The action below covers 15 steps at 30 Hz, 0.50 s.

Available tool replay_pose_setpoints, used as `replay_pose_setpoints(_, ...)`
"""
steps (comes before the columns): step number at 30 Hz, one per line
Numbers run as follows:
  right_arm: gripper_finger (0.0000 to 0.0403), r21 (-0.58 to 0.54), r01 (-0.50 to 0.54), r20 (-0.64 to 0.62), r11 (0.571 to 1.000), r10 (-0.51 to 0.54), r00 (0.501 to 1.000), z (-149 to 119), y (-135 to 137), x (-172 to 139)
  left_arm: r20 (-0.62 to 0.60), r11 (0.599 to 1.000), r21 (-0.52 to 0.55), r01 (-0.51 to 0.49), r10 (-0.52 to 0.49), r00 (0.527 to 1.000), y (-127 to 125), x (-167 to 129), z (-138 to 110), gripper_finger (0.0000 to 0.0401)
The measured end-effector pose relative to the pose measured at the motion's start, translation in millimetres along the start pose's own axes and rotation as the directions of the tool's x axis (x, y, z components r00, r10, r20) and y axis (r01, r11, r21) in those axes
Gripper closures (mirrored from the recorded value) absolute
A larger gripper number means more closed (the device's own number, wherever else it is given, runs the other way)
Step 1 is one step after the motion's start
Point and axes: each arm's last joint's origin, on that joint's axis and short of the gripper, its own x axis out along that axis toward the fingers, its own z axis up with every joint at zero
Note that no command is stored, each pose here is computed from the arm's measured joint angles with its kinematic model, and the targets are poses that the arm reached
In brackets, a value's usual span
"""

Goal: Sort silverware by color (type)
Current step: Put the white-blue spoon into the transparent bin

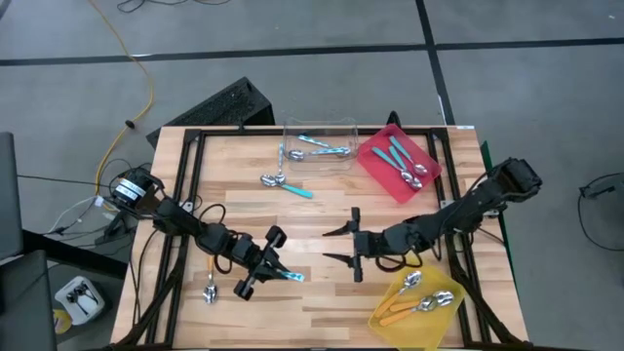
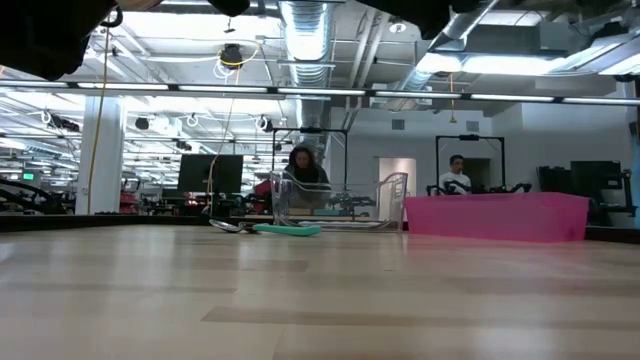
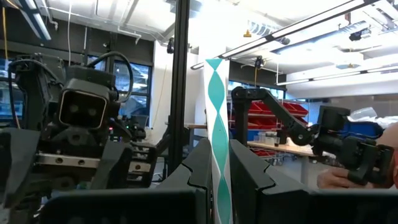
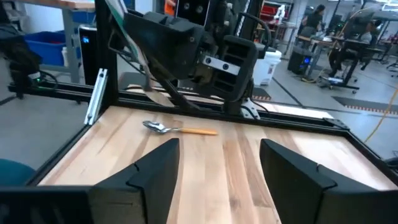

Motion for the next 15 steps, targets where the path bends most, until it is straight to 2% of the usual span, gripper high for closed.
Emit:
replay_pose_setpoints(12, 0.0154, -0.050, 0.021, 0.017, 0.999, -0.020, 1.000, 10, 6, 37, -0.035, 1.000, -0.006, -0.004, 0.004, 0.999, 0, 0, -3, 0.0385)
replay_pose_setpoints(15, 0.0154, -0.095, 0.022, 0.020, 0.995, -0.020, 1.000, 13, 9, 46, -0.039, 1.000, -0.012, -0.010, 0.010, 0.999, 0, 0, -4, 0.0385)
